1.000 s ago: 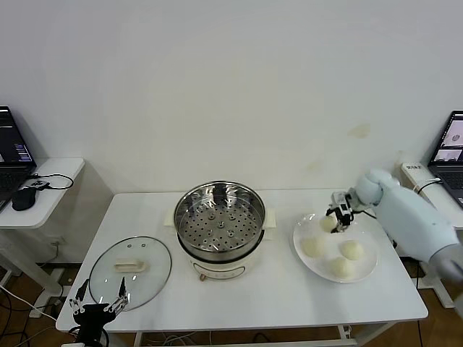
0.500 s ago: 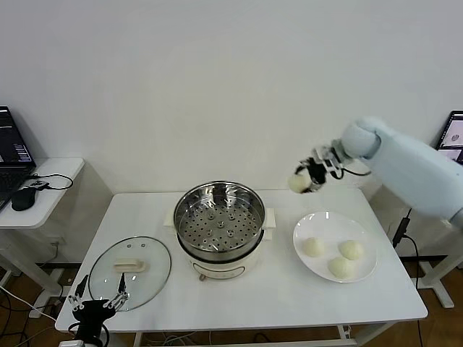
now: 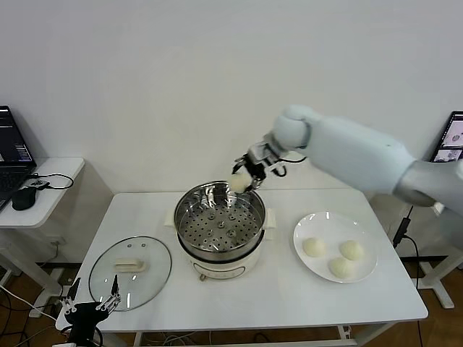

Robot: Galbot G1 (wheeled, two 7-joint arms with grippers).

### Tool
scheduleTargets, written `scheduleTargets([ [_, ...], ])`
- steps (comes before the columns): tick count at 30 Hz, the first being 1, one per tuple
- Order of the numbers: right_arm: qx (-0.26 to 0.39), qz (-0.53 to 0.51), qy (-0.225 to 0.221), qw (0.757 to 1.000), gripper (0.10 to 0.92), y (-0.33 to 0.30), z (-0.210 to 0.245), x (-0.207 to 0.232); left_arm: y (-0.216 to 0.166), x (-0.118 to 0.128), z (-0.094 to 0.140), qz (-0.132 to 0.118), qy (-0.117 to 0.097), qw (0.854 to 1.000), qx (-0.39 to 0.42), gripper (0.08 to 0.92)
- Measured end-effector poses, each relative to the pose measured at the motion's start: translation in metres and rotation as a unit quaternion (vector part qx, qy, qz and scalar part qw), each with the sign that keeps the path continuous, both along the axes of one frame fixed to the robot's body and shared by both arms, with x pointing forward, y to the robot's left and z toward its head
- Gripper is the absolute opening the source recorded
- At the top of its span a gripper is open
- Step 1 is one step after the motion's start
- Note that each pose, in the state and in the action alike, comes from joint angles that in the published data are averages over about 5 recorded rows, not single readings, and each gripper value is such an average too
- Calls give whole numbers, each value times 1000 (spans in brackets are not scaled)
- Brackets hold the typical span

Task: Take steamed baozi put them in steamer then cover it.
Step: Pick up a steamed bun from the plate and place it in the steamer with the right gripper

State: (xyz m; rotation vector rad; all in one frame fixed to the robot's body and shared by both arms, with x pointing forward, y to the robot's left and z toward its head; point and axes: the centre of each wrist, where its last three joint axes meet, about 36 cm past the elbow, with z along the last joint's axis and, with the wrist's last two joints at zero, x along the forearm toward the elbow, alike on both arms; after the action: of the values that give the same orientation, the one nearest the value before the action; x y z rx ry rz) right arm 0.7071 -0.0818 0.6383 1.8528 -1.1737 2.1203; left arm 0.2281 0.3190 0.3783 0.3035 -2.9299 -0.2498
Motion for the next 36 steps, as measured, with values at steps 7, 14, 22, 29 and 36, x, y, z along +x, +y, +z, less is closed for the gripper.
scheduleTargets([
  [7, -31, 68, -16, 997, 645, 26, -28, 4, 2, 2, -2, 3, 1, 1000, 0, 823],
  [14, -52, 118, -32, 991, 650, 41, -51, 9, 2, 2, -3, 5, 1, 1000, 0, 823],
  [22, -69, 155, -56, 984, 654, 49, -67, 17, 2, 2, -3, 6, 1, 1000, -1, 823],
  [29, -73, 167, -68, 981, 753, 48, -69, 22, 0, 2, -2, 8, -2, 1000, -1, 823],
  [36, -55, 138, -53, 988, 821, 42, -50, 18, 0, 1, 3, 5, -4, 1000, 1, 823],
])
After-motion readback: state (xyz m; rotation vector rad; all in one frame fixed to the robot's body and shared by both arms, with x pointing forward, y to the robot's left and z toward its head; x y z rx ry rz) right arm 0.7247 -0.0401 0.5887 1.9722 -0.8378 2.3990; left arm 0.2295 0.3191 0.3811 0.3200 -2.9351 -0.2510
